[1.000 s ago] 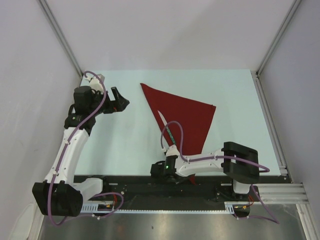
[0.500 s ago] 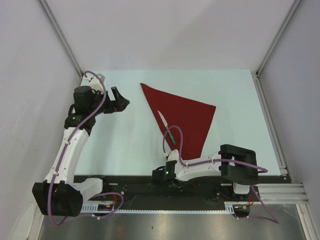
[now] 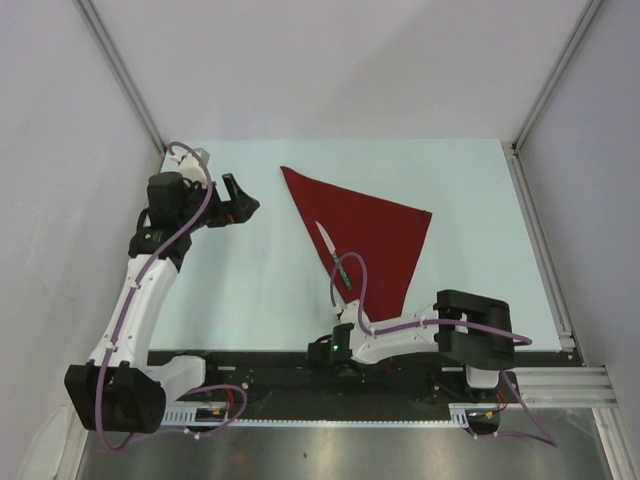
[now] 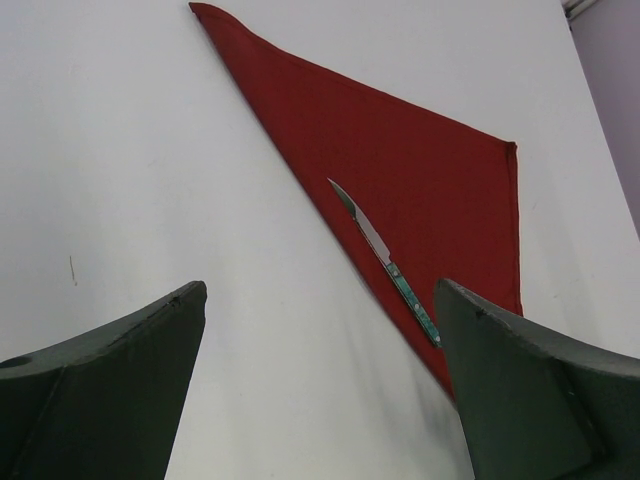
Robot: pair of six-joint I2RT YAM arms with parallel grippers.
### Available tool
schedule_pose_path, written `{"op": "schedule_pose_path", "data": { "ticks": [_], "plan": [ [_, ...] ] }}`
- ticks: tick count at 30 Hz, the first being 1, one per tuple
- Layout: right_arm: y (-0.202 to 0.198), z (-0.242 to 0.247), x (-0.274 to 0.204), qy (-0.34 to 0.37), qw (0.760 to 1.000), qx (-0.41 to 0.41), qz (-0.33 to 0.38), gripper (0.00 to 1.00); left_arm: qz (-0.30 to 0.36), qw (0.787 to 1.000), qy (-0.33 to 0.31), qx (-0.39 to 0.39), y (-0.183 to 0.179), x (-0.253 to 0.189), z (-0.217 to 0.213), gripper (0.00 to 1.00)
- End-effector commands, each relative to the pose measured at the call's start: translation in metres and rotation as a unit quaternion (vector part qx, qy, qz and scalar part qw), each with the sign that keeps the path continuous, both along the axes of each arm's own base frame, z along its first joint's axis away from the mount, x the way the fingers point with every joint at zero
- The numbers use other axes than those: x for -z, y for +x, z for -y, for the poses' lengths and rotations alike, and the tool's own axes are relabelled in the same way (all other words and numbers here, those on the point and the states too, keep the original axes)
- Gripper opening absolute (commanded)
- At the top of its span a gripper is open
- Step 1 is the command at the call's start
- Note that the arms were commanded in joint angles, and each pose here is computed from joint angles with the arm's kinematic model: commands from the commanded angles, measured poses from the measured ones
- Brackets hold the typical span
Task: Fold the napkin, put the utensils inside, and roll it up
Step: Fold the napkin
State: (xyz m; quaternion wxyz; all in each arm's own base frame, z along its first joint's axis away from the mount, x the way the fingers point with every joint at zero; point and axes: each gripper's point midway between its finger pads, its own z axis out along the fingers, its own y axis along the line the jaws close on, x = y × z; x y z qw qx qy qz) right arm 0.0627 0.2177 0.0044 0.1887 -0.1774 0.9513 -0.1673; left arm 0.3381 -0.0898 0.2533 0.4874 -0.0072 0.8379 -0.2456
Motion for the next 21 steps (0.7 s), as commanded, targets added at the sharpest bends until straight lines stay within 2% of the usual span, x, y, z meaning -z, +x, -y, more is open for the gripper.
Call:
{"op": "schedule_pose_path", "data": {
  "ticks": [1, 6, 9, 10, 11, 15, 21],
  "plan": [
    [-0.001, 0.012, -0.004, -0.007, 1.0, 0.016, 0.011, 0.27, 0.014, 1.0, -0.013, 0.007, 0.003, -0.007, 0.003, 1.0],
    [0.0, 0.012, -0.005, -0.007, 1.0, 0.013, 0.012, 0.18, 0.015, 1.0, -0.013, 0.008, 0.003, -0.008, 0.003, 1.0],
    [0.002, 0.011, -0.01, -0.007, 1.0, 0.01, 0.017, 0.09, 0.017, 1.0, -0.014, 0.009, 0.003, -0.009, 0.003, 1.0],
    [0.004, 0.01, -0.012, -0.008, 1.0, 0.008, 0.022, 0.01, 0.017, 1.0, -0.014, 0.009, 0.002, -0.009, 0.003, 1.0],
    [0.006, 0.006, -0.017, -0.003, 1.0, 0.006, 0.026, 0.0, 0.018, 1.0, -0.013, 0.01, 0.002, -0.009, 0.003, 1.0],
    [0.016, 0.005, -0.034, -0.015, 0.999, -0.01, 0.041, 0.0, 0.019, 1.0, -0.013, 0.01, 0.002, -0.01, 0.003, 1.0],
    [0.055, -0.005, -0.061, -0.008, 0.996, -0.023, 0.085, 0.0, 0.024, 1.0, -0.011, 0.008, 0.001, -0.013, 0.003, 1.0]
  ]
}}
